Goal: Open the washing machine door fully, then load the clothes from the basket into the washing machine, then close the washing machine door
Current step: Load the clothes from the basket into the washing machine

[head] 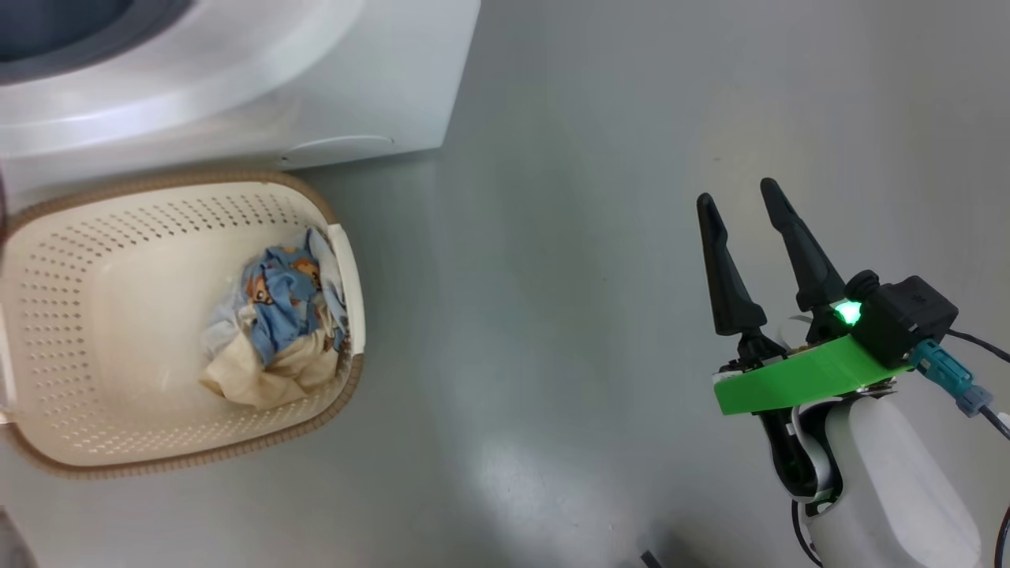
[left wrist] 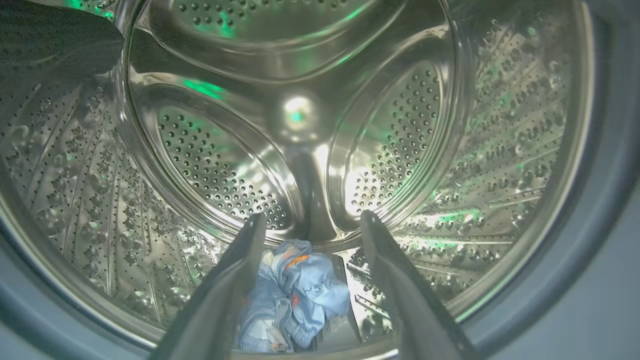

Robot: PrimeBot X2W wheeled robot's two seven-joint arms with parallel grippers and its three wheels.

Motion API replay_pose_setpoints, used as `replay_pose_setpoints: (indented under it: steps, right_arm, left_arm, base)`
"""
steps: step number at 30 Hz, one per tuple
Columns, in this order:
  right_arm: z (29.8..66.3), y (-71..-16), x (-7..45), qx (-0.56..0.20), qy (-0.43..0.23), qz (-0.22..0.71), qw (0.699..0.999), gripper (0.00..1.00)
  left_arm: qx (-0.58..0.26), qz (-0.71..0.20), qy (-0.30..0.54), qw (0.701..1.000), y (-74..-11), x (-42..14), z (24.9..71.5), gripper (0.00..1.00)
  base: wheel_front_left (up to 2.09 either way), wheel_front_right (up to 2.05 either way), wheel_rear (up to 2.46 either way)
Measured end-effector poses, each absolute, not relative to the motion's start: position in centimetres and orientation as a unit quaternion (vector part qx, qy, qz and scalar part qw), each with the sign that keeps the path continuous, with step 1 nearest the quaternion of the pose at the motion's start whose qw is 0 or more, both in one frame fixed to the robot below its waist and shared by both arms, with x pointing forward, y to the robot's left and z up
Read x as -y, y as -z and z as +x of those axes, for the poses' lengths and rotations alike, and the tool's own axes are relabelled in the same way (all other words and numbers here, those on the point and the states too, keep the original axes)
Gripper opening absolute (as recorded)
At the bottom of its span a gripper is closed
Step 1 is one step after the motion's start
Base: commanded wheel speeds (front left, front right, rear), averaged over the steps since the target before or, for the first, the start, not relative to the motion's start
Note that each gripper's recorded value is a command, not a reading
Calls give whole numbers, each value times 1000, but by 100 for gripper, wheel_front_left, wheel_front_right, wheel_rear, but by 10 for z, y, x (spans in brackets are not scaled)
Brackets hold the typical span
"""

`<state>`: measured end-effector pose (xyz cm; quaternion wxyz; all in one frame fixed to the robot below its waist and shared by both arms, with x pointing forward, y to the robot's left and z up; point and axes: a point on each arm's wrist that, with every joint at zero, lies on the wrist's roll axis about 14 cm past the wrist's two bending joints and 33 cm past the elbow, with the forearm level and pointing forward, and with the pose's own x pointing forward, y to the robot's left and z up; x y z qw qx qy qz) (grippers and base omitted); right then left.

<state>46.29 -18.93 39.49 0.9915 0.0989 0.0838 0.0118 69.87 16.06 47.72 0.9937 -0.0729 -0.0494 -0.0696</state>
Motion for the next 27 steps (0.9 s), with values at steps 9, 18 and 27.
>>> replay_pose_setpoints:
  steps: [9,18,27]
  right_arm:
    - [463,-422,191,-53,-22,90,994,100]
    - [447,-437,192,-46,-30,83,995,100]
    - [420,-450,191,-40,-35,82,995,100]
  left_arm:
    - [20,-88,73,993,-463,-160,642,100]
    - [-9,-93,52,994,-452,-177,579,100]
    - [-16,-88,34,995,-459,-191,516,100]
  base:
    - [0,0,0]
    - [0,0,0]
    - [0,0,0]
